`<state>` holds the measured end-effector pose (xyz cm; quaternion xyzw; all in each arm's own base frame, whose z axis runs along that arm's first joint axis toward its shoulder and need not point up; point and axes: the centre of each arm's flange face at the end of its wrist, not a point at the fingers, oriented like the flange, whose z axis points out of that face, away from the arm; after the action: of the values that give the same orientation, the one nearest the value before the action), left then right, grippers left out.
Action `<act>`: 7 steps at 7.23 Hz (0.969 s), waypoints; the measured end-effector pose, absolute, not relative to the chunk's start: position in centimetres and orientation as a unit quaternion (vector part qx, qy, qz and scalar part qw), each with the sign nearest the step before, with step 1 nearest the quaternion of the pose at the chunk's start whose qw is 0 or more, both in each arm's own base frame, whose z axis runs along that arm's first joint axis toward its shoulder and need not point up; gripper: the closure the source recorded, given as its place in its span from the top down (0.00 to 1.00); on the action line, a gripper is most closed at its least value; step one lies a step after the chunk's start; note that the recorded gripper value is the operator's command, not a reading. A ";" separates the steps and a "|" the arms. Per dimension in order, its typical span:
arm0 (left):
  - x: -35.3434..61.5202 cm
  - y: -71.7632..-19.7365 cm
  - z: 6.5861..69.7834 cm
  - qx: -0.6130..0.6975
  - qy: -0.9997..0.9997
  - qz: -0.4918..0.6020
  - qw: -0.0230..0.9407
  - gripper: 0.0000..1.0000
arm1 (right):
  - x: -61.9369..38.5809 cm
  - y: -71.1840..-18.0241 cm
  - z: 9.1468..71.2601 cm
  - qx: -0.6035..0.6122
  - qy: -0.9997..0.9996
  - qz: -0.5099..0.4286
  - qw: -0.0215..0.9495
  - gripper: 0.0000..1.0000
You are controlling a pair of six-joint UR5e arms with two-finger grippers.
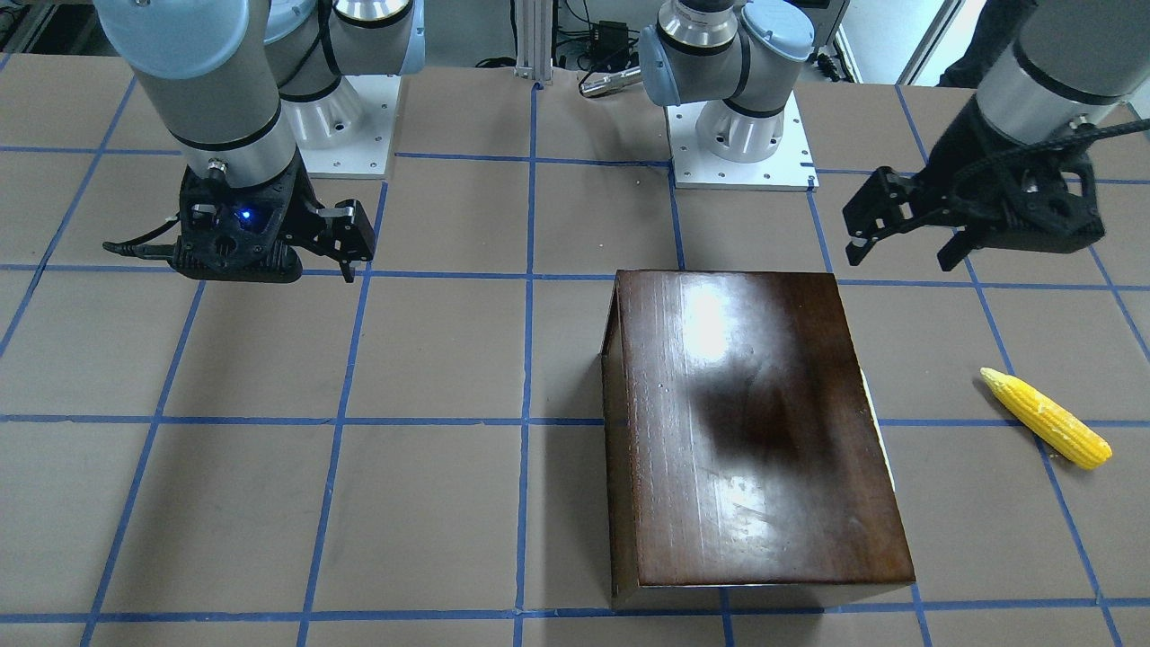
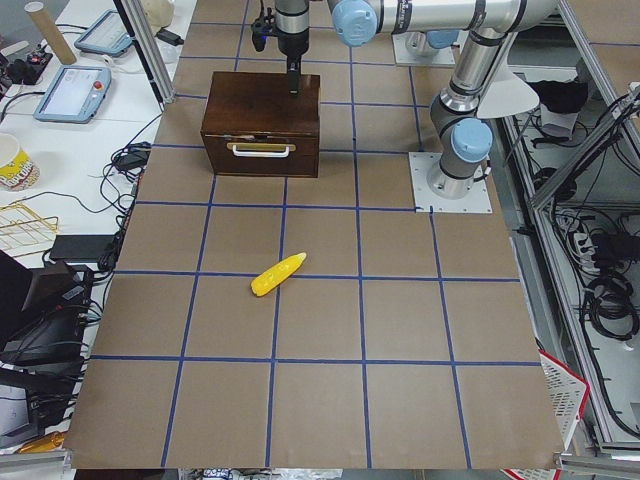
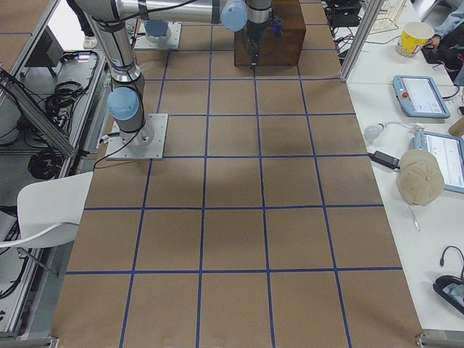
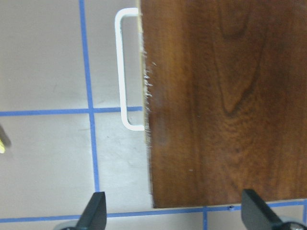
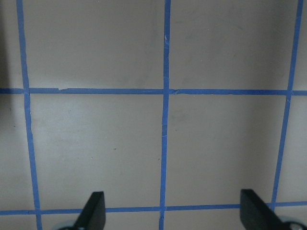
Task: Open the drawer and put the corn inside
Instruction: 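Move the left gripper down beside the cabinet toward the white drawer handle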
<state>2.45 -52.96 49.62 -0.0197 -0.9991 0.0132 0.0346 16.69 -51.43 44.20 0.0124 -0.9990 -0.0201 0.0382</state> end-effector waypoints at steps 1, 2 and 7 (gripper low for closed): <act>5.3 -53.6 48.7 -0.028 -0.998 0.011 0.046 1.00 | 16.7 -51.4 44.2 0.012 -0.999 -0.020 0.038 1.00; 7.7 -54.2 47.3 -0.033 -0.997 0.009 0.064 1.00 | 16.7 -51.4 44.2 0.012 -0.999 -0.020 0.038 1.00; 14.0 -58.3 38.1 -0.077 -0.988 0.002 0.135 1.00 | 16.7 -51.4 44.2 0.012 -0.999 -0.020 0.038 1.00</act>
<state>13.95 -58.26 38.10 -0.0770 -0.9878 0.0023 0.1350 16.70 -51.43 44.20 0.0124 -0.9990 -0.0201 0.0382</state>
